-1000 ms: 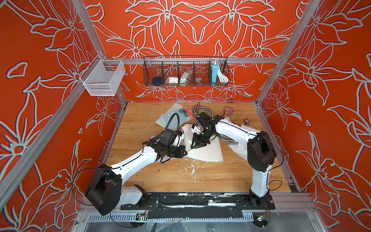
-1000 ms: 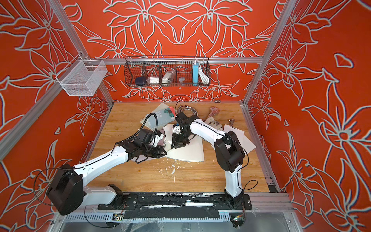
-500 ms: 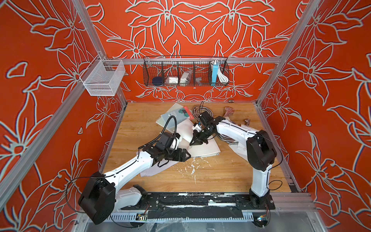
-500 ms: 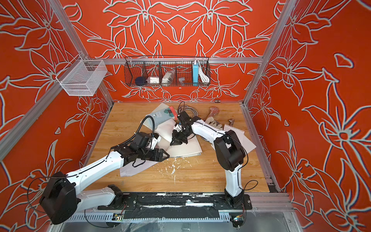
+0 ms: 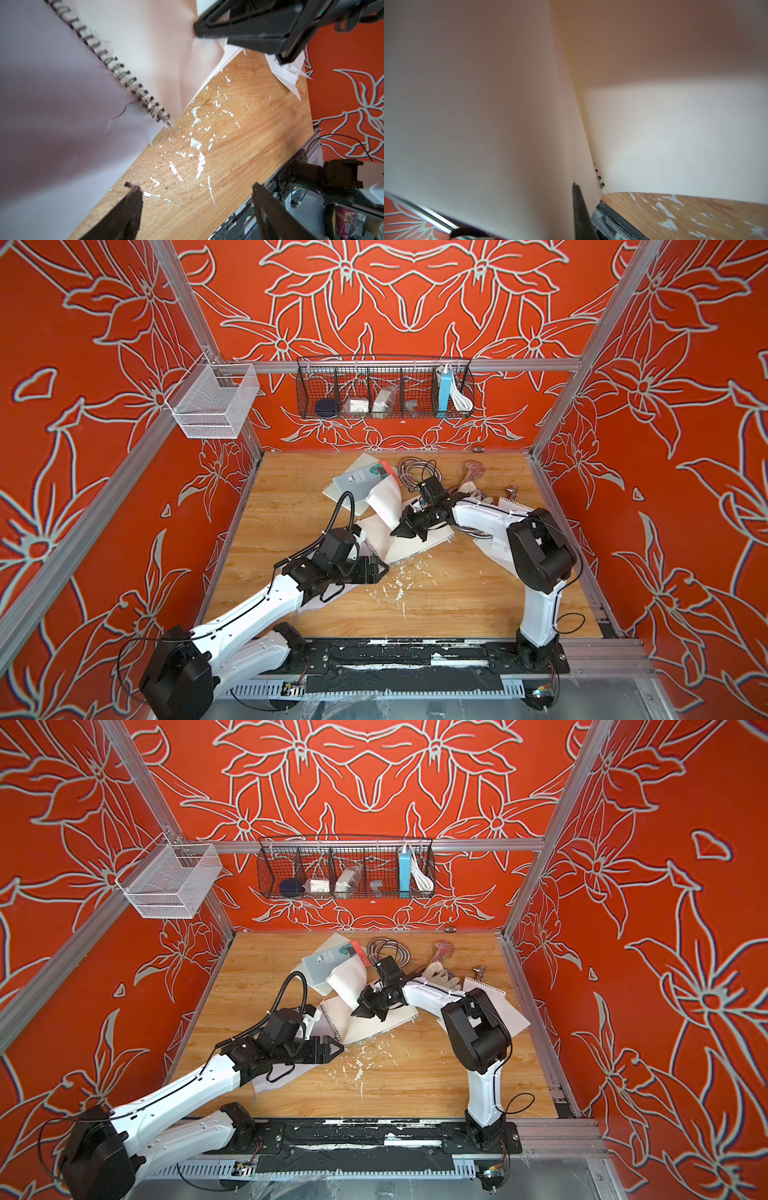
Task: Tear off pages from different notebooks
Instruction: Tear off the paper from the notebook.
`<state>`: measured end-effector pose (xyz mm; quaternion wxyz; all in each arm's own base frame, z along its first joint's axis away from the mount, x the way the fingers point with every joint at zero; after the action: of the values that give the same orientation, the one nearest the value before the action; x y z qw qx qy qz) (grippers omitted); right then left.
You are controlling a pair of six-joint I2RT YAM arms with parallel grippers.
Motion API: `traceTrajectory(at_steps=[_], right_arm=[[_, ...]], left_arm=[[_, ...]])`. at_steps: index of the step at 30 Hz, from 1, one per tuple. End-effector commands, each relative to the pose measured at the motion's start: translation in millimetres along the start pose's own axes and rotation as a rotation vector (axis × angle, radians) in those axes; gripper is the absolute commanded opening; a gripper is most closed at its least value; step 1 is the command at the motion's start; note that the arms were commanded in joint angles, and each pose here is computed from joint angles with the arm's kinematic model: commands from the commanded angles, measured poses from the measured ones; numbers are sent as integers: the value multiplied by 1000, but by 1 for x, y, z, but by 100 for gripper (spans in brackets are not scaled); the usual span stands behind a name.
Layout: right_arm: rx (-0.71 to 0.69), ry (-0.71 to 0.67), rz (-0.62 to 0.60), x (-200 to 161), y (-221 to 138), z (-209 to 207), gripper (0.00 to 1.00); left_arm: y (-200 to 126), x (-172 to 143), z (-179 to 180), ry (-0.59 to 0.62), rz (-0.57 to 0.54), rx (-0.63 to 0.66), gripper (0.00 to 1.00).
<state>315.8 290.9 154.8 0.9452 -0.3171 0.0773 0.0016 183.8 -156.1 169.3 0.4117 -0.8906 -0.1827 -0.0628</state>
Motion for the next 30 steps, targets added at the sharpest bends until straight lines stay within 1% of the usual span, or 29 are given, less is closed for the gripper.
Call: traceTrajectory(at_steps=[1, 3, 6, 8, 10, 13, 16, 18, 20, 25, 27, 30], right_arm=[[105, 37, -90, 4, -17, 32, 0], [121, 68, -111, 5, -21, 36, 0], [147, 117, -151, 7, -24, 40, 0], [179, 154, -175, 10, -25, 43, 0], [198, 170, -198, 12, -27, 47, 0], [230, 206, -226, 16, -27, 48, 0], [278, 234, -235, 18, -26, 48, 0], [292, 234, -233, 17, -26, 49, 0], [292, 225, -231, 14, -27, 50, 0], [287, 217, -211, 6, -28, 50, 0], [294, 205, -206, 4, -29, 53, 0], [288, 192, -190, 0, -33, 54, 0]], left_arm=[[13, 1, -1, -16, 32, 3, 79], [23, 1, -2, -20, 44, 2, 78], [36, 3, -6, -31, 33, -13, 78], [45, 4, -7, -49, 10, -22, 78], [52, 4, -11, -55, -15, -57, 79], [63, 6, -16, -65, -82, -78, 79], [73, 13, -11, -112, -174, -57, 81], [77, 20, -5, -151, -254, -37, 82], [80, 25, -8, -155, -305, -55, 84], [92, 34, -18, -150, -349, -152, 86], [99, 36, -14, -170, -369, -148, 87], [104, 38, -4, -188, -435, -133, 88]])
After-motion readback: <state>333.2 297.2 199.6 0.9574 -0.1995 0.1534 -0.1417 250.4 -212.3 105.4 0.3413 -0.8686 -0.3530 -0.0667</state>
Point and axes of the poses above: each gripper's point midway between its finger pads, its own y axis out along the fingers, its own z axis along the line the jaws close on, x = y × z, the point moved 8 cm from there along -y, back along the fingers, and after that the axes turned 13 degrees about -y, right-handed, at the moved point
